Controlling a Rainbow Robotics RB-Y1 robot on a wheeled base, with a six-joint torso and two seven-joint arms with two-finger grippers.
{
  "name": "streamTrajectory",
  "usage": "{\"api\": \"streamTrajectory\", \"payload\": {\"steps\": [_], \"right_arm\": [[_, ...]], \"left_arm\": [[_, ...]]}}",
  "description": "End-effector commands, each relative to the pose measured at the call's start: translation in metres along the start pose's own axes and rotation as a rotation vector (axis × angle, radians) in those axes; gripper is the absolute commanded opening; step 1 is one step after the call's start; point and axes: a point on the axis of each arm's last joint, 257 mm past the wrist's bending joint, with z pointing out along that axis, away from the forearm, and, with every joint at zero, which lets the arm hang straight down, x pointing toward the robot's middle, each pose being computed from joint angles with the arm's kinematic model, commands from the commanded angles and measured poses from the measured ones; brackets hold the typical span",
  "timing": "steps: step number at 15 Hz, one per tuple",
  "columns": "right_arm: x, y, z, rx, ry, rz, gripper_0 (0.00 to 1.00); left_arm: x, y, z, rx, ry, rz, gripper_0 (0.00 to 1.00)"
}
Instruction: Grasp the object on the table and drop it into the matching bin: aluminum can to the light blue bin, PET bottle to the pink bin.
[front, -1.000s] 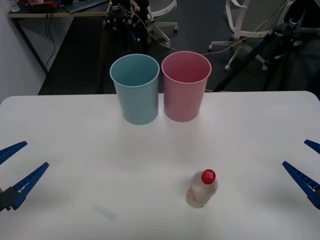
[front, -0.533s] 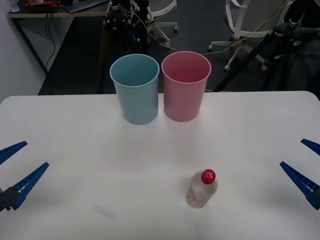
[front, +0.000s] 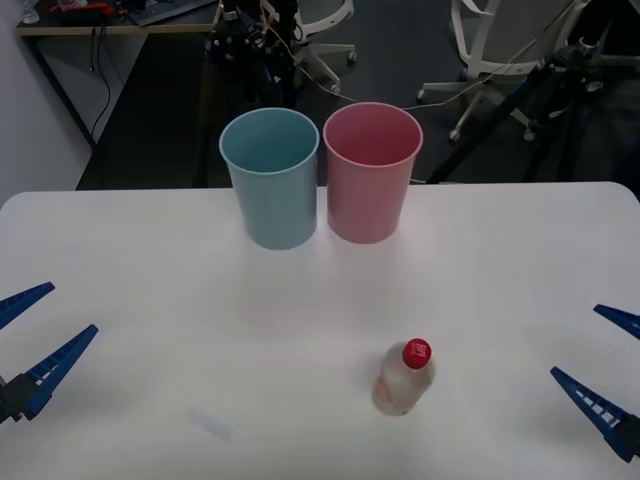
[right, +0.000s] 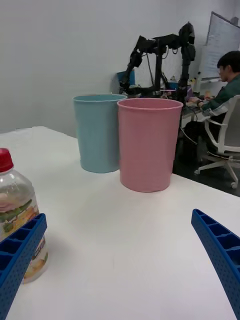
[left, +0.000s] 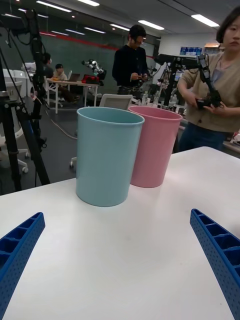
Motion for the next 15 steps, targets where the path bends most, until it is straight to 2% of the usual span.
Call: {"api": "streamTrajectory", "payload": {"steps": [1, 3, 5, 9, 11, 15], "right_arm": [[0.007, 0.017, -0.009, -0.074, -0.020, -0.033, 1.00], [0.015, 0.027, -0.012, -0.103, -0.020, -0.056, 1.00], [0.021, 0.037, -0.012, -0.129, -0.015, -0.042, 1.00], [0.041, 0.078, 0.011, -0.225, -0.009, 0.009, 1.00], [0.044, 0.093, 0.028, -0.259, -0.030, -0.023, 1.00], [0.058, 0.118, 0.053, -0.298, -0.036, -0.037, 1.00]], "left_arm": [[0.000, 0.000, 0.000, 0.000, 0.000, 0.000, 1.00], [0.000, 0.000, 0.000, 0.000, 0.000, 0.000, 1.00], [0.000, 0.000, 0.000, 0.000, 0.000, 0.000, 1.00], [0.000, 0.000, 0.000, 0.000, 0.000, 0.000, 1.00], [0.000, 0.000, 0.000, 0.000, 0.000, 0.000, 1.00], [0.000, 0.000, 0.000, 0.000, 0.000, 0.000, 1.00]]}}
